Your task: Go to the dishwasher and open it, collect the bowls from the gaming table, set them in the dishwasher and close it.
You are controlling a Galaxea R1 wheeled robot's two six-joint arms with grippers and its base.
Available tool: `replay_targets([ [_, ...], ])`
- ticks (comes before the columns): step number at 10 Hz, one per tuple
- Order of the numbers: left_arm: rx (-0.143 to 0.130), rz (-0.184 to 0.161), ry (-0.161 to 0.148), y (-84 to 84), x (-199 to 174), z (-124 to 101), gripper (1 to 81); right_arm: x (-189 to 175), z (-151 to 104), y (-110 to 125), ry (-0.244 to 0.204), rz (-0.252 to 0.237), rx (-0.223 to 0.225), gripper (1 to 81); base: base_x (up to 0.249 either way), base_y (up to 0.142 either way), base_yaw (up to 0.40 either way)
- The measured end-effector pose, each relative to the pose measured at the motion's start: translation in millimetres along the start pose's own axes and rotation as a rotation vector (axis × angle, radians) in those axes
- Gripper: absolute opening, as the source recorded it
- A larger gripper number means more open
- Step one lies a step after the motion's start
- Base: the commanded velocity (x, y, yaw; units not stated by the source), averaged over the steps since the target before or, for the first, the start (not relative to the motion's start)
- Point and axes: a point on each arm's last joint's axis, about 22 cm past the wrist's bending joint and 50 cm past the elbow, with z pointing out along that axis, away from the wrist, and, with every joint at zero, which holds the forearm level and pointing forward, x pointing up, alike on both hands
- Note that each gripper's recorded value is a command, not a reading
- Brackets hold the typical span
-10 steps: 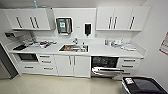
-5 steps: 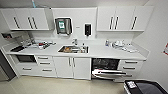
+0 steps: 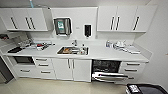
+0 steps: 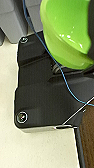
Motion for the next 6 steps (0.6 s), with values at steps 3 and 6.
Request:
replay_targets([
  [3,0.0,0.0,0.0,-0.1,-0.2,0.0,1.0,-0.2,-0.1,0.3,0.0,0.0,0.0,1.0,0.133,0.0,0.0],
  [6,0.0,0.0,0.0,0.0,0.0,0.0,1.0,0.0,0.0,0.0,0.0,0.0,0.0,1.0,0.133,0.0,0.0],
])
